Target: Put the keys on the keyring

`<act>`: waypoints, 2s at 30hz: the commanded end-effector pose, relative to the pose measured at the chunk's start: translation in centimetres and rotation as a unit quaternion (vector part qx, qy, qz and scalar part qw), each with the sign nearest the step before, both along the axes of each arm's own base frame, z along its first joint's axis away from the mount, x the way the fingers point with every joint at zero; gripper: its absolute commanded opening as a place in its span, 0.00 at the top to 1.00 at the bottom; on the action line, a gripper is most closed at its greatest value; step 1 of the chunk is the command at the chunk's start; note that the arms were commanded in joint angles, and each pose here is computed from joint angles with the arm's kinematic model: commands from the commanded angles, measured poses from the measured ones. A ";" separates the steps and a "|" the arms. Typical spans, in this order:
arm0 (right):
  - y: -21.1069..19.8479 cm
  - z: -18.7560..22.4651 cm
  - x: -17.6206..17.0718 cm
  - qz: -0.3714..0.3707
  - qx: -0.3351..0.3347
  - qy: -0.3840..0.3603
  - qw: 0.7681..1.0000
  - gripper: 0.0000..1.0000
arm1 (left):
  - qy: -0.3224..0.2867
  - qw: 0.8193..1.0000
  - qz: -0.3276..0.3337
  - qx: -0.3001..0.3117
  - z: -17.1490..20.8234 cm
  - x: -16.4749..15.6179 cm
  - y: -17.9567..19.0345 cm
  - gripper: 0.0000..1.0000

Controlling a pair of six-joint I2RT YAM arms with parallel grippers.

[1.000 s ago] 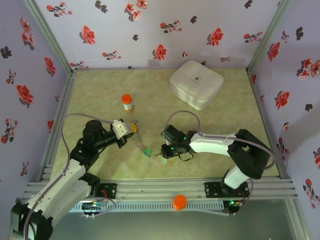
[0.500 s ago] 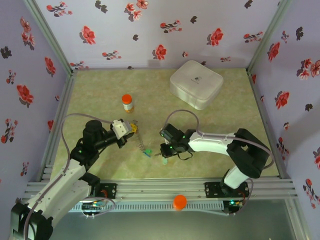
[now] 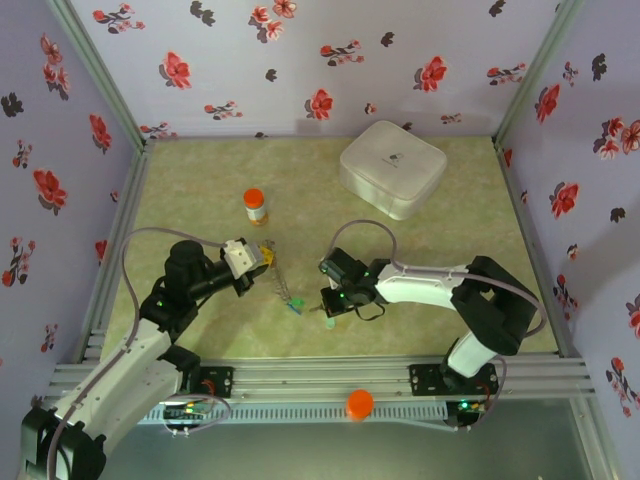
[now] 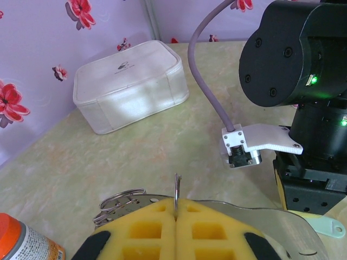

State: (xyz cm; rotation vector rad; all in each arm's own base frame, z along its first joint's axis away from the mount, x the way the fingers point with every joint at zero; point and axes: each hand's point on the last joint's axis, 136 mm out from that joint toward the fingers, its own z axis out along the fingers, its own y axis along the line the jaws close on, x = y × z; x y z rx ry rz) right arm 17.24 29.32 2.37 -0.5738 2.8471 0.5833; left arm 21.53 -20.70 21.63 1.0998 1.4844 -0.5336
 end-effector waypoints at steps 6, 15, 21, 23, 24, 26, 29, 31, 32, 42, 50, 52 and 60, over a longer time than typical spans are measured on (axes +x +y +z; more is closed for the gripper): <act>-0.6 4.5 1.4 0.006 0.020 -0.072 0.997 1.00 | -0.007 0.999 -0.013 -0.028 1.5 -0.3 -0.3 1.00; -0.5 11.6 1.7 0.074 0.096 -0.192 0.974 1.00 | 0.040 0.996 -0.048 -0.059 3.2 -1.8 -1.7 1.00; -0.3 15.9 1.2 0.103 0.167 -0.267 0.944 1.00 | 0.058 0.994 -0.051 -0.080 3.2 -2.4 -1.8 1.00; -0.1 17.2 1.2 0.113 0.189 -0.295 0.930 1.00 | 0.068 0.992 -0.063 -0.087 3.2 -2.7 -2.0 1.00; 0.2 17.8 1.2 0.117 0.204 -0.306 0.922 1.00 | 0.075 0.990 -0.073 -0.090 3.2 -2.9 -2.3 1.00; 0.8 18.6 1.0 0.125 0.229 -0.320 0.911 1.00 | 0.090 0.987 -0.089 -0.097 3.3 -3.3 -2.7 1.00; 1.8 19.8 0.7 0.140 0.260 -0.327 0.898 1.00 | 0.106 0.983 -0.106 -0.105 3.3 -3.8 -3.2 1.00; 2.6 20.4 0.5 0.151 0.278 -0.327 0.890 1.00 | 0.115 0.981 -0.115 -0.107 3.2 -4.0 -3.5 1.00; 3.0 20.6 0.5 0.156 0.284 -0.328 0.888 1.00 | 0.118 0.980 -0.119 -0.109 3.3 -4.2 -3.6 1.00; 6.0 22.7 -0.9 0.207 0.349 -0.344 0.847 1.00 | 0.142 0.973 -0.143 -0.116 2.6 -4.6 -4.3 1.00; 7.3 23.2 -1.1 0.209 0.363 -0.359 0.834 1.00 | 0.151 0.971 -0.147 -0.114 2.1 -4.6 -4.4 1.00; 7.2 23.2 -1.0 0.207 0.360 -0.363 0.834 1.00 | 0.152 0.971 -0.147 -0.112 2.0 -4.7 -4.4 1.00; 6.5 23.6 -0.4 0.191 0.346 -0.387 0.833 1.00 | 0.154 0.971 -0.147 -0.109 1.9 -4.7 -4.4 1.00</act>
